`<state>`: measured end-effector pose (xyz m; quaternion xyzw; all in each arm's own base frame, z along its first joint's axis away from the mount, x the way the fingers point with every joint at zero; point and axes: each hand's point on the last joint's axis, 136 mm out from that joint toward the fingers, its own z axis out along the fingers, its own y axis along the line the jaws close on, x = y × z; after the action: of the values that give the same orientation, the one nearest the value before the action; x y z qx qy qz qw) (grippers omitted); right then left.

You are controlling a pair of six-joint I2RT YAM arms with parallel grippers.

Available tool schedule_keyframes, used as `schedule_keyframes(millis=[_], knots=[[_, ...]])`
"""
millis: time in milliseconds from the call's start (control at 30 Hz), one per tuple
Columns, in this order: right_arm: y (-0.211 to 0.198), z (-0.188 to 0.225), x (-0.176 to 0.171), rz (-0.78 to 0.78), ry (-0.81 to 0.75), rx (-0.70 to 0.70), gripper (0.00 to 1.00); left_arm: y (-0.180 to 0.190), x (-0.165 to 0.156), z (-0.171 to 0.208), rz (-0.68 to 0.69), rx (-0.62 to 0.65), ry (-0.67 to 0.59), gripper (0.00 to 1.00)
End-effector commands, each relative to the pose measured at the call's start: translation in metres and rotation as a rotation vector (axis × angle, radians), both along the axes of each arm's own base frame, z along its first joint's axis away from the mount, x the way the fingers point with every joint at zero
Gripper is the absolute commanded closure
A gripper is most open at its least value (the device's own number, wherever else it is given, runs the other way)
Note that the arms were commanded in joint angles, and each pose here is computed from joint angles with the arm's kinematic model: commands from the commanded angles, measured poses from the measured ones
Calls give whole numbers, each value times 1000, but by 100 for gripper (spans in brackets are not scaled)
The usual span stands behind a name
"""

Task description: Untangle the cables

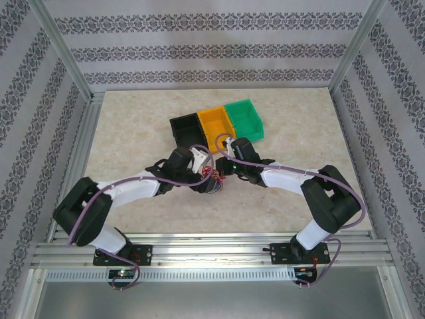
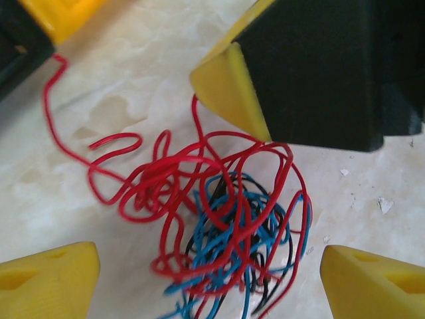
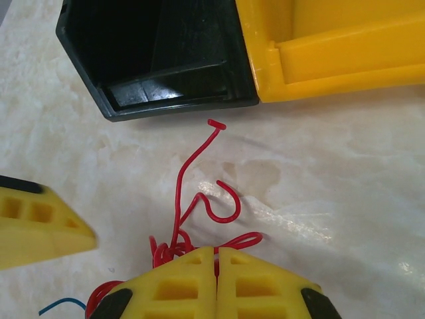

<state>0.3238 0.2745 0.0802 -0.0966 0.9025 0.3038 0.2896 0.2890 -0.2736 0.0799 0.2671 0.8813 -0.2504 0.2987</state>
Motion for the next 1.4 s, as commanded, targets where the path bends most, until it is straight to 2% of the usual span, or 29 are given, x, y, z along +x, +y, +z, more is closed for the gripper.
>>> schedule_keyframes(millis=[0, 233, 333, 433, 533, 600, 933, 1100, 1200, 1300, 1367], knots=[[-2, 10, 4, -33, 2, 60, 100, -22, 7, 1, -61, -44, -41, 15], [-27, 12, 15, -172, 9, 84, 100, -25, 18, -34, -35, 0, 10, 43], [-53, 8, 22, -308, 8, 74, 100, -23, 19, -44, -7, -5, 20, 61], [-88, 2, 25, -466, -1, 40, 100, -16, 24, -54, 37, 23, 21, 74], [-124, -1, 21, -608, -4, 17, 100, -3, 37, -59, 131, 51, 7, 93], [-147, -4, 17, -705, -2, 13, 100, 8, 43, -60, 200, 56, -5, 100], [-261, -14, -20, -1123, 44, 18, 100, 58, 58, -52, 455, 30, -24, 100], [-302, -8, -33, -1249, 37, 54, 100, 82, 58, -58, 540, 99, -15, 100], [-314, 4, -34, -1264, -2, 64, 100, 86, 56, -61, 530, 154, -3, 100], [-308, 24, -24, -1176, -58, 39, 100, 69, 53, -58, 429, 114, -9, 100], [-301, 41, -15, -1105, -104, 41, 100, 51, 48, -51, 347, 38, -22, 100]])
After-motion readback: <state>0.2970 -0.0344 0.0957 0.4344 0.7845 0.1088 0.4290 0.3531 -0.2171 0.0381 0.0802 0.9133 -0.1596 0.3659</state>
